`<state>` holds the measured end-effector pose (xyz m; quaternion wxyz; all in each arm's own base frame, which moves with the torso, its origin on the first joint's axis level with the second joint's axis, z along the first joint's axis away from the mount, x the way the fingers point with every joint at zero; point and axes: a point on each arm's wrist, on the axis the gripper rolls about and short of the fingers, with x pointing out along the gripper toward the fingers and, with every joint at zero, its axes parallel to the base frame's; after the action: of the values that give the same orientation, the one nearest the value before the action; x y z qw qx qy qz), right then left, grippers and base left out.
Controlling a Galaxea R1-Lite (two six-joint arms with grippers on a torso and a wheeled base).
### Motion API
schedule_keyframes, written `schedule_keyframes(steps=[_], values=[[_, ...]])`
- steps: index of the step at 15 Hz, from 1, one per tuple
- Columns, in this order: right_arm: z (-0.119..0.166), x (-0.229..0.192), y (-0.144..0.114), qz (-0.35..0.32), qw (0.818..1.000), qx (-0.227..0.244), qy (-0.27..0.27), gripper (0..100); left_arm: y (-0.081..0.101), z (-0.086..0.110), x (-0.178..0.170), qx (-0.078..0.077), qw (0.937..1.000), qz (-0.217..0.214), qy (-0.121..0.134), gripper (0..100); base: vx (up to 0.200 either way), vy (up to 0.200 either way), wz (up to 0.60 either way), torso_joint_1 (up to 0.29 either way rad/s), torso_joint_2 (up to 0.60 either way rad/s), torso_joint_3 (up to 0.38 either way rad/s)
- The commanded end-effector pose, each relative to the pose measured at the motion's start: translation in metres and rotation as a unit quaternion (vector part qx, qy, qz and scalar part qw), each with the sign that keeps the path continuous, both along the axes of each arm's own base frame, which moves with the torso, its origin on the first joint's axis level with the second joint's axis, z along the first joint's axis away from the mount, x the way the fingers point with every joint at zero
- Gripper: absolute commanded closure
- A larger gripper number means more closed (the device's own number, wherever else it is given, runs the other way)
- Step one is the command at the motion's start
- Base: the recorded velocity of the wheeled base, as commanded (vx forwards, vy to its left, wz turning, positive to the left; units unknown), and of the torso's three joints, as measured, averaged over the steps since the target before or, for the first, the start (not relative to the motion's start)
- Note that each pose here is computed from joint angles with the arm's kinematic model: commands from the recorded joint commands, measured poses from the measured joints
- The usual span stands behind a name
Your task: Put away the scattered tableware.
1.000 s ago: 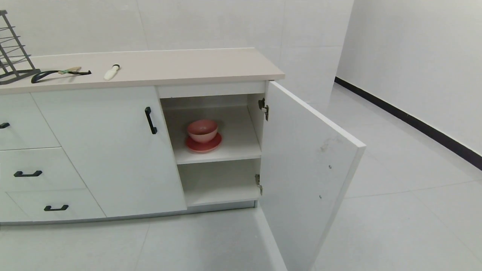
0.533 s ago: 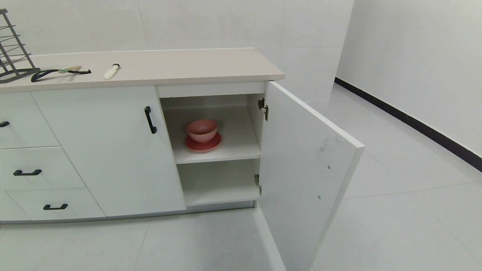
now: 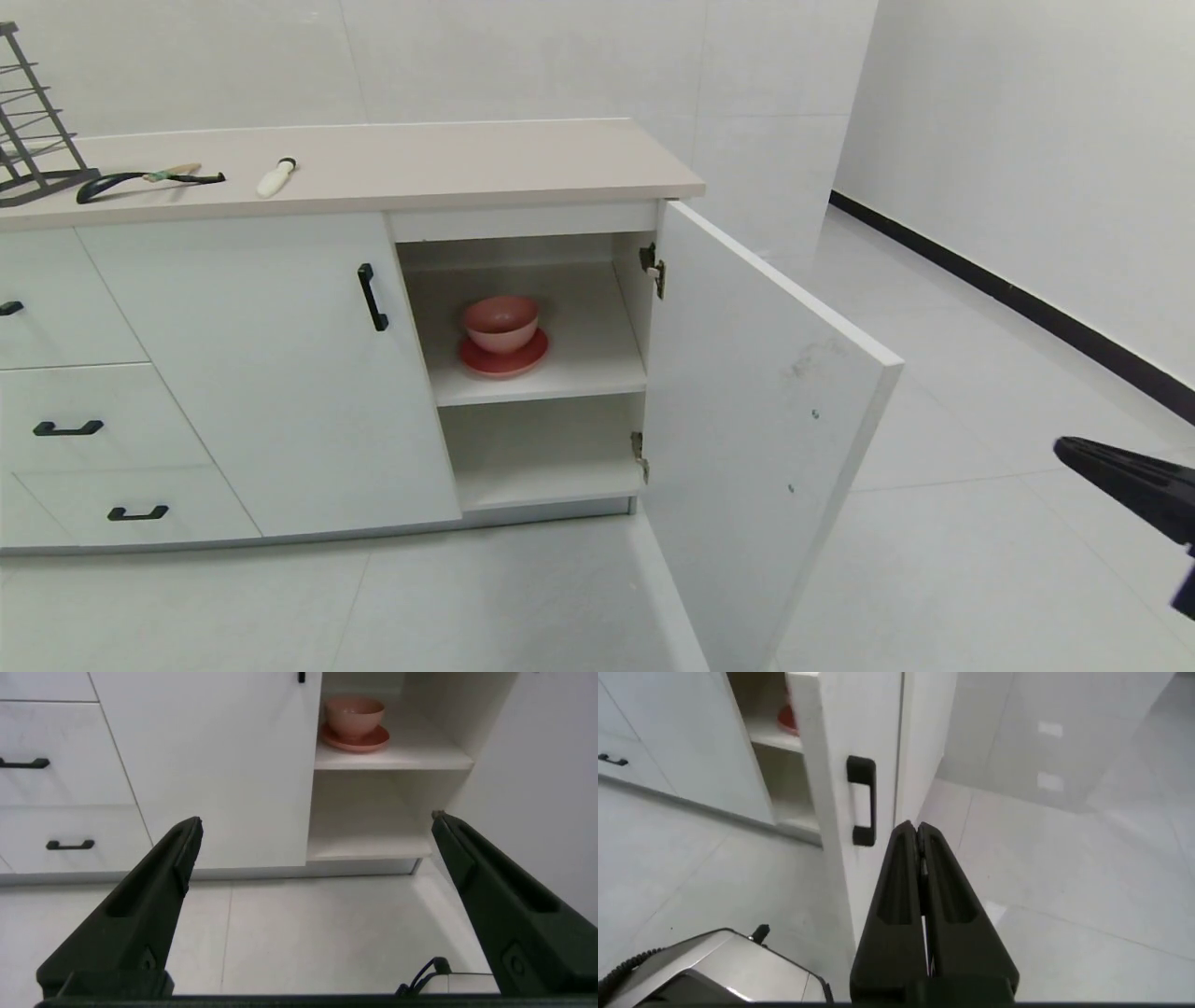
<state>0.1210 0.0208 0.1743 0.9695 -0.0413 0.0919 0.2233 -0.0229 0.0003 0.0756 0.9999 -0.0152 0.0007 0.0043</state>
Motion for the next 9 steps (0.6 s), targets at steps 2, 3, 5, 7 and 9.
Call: schedule_keyframes(steps=[2,3,5,7,9], values=[[-0.041,0.077,0.011,0.023,0.998,-0.007,0.058,100,0.0,0.0,0.0,-0.001,1.0,0.0,0.0,0,0.0,0.0,0.0,0.0,0.0,0.0],[-0.049,0.09,0.012,0.023,0.998,-0.006,0.05,100,0.0,0.0,0.0,-0.001,1.0,0.0,0.0,0,0.0,0.0,0.0,0.0,0.0,0.0],[-0.057,0.103,0.017,0.03,0.999,-0.013,0.032,100,0.0,0.0,0.0,-0.002,1.0,0.001,0.0,0,0.0,0.0,0.0,0.0,0.0,0.0],[-0.059,0.11,0.022,0.041,0.999,-0.025,0.021,100,0.0,0.0,0.0,-0.002,1.0,0.002,0.0,0,0.0,0.0,0.0,0.0,0.0,0.0],[-0.06,0.108,0.027,0.054,0.998,-0.026,0.022,100,0.0,0.0,0.0,-0.002,1.0,0.002,-0.002,0,0.0,0.0,0.0,0.0,0.0,0.0]])
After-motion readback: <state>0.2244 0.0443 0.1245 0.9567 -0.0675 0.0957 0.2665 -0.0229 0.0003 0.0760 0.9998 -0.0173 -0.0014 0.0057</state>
